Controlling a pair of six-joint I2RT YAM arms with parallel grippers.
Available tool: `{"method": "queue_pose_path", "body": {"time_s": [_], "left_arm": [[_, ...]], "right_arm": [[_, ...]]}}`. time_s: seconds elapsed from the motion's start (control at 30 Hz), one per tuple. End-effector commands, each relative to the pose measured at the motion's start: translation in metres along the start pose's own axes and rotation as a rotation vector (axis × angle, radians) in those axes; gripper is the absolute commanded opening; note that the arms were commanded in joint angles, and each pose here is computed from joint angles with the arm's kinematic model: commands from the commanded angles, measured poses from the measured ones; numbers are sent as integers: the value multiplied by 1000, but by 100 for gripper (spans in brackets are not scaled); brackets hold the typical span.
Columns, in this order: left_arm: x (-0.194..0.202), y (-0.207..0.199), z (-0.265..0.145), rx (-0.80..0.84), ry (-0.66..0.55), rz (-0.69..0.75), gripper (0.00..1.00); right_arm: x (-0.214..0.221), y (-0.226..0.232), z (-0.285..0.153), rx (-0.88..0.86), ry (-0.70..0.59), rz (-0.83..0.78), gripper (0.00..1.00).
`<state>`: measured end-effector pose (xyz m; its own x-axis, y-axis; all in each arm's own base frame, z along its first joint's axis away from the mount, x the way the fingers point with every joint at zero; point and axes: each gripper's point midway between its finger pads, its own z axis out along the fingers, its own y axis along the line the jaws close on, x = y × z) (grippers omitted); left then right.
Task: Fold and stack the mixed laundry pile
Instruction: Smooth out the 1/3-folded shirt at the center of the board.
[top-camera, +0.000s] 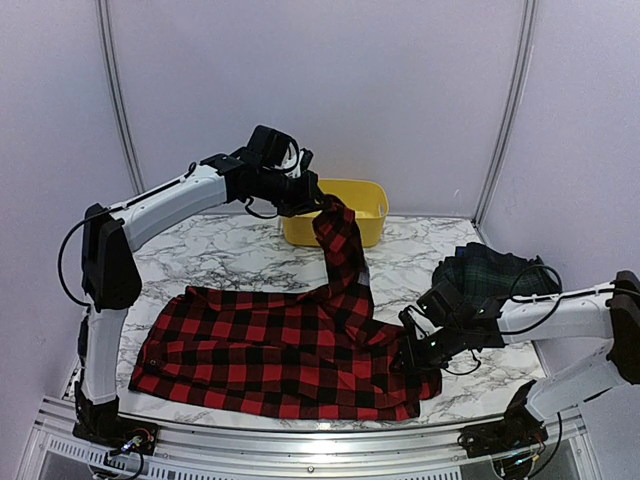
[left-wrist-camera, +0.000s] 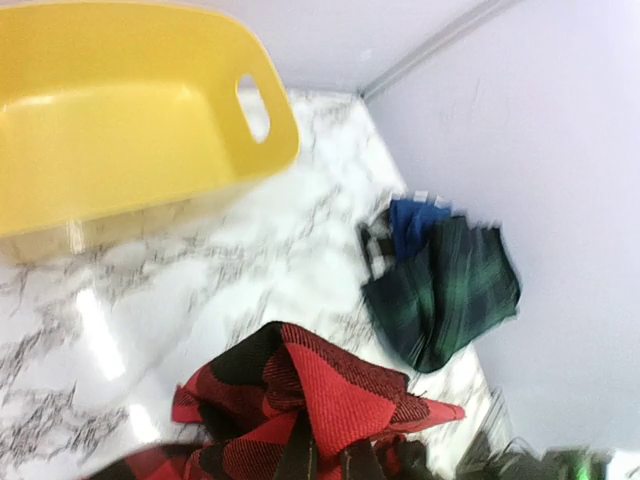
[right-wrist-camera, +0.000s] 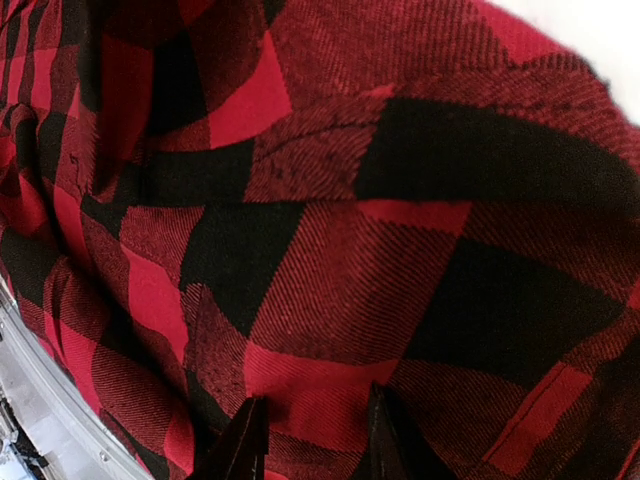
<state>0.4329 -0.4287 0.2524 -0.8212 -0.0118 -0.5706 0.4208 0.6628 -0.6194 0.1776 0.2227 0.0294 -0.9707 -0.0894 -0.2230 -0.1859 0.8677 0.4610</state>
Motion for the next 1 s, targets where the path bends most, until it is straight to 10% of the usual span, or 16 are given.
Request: {"method": "queue_pose_path", "body": {"time_s": [0.0, 0.73, 0.87, 0.97], "left_arm": [[-53, -18, 0, 151, -186, -93, 0], [-110, 10, 14, 171, -423, -66, 7], [-112, 42, 22, 65, -373, -116, 36], [-121, 90, -8, -1, -374, -265, 82]], "right_arm": [[6, -5, 1, 10, 3, 20, 34], [-99, 65, -46, -42, -302, -130, 43], [-131, 69, -30, -26, -346, -133, 44], [-148, 75, -13, -23, -324, -137, 44]]}}
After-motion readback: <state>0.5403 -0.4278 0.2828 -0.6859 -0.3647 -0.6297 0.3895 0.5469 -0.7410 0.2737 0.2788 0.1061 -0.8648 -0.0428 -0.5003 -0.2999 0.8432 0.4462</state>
